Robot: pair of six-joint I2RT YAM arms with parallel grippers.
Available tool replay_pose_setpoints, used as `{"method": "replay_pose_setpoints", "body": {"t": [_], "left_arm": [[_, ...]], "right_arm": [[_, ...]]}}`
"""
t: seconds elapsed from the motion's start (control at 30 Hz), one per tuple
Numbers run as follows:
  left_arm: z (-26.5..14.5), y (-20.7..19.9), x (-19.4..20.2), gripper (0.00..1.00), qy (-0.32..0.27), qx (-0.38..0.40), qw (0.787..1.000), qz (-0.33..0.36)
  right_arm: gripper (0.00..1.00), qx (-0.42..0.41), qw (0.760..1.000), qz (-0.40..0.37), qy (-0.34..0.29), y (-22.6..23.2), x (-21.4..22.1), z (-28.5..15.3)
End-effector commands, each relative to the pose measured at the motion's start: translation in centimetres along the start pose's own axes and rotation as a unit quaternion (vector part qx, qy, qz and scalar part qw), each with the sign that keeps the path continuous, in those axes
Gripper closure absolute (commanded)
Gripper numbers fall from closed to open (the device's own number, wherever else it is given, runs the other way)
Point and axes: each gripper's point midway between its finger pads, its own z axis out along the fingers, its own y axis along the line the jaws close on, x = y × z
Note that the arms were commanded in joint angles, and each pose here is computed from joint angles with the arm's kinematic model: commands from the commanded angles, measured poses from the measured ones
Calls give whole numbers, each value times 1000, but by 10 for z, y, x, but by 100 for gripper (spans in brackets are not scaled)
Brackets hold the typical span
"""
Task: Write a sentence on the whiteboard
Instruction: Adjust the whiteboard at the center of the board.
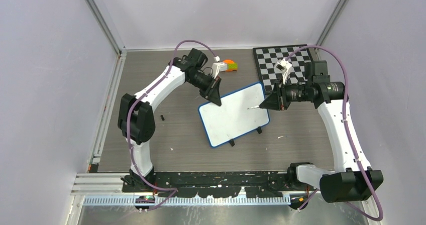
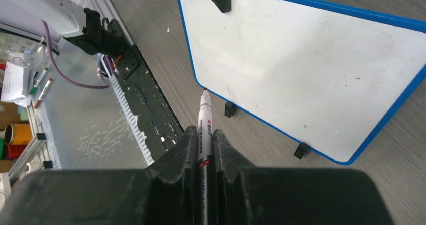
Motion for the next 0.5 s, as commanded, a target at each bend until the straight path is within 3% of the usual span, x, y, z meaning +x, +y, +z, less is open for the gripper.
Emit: {"method": "replay_pose_setpoints", "body": {"t": [0.0,0.47], "left_arm": [[15,-9,7,100,30,-7,999,-30],[18,-21,-23,100,13,-26,1000,-7]], "right_arm": [[100,-10,1000,-26,1,13,4,0],[100,21,999,-36,12,17,10,7]]}}
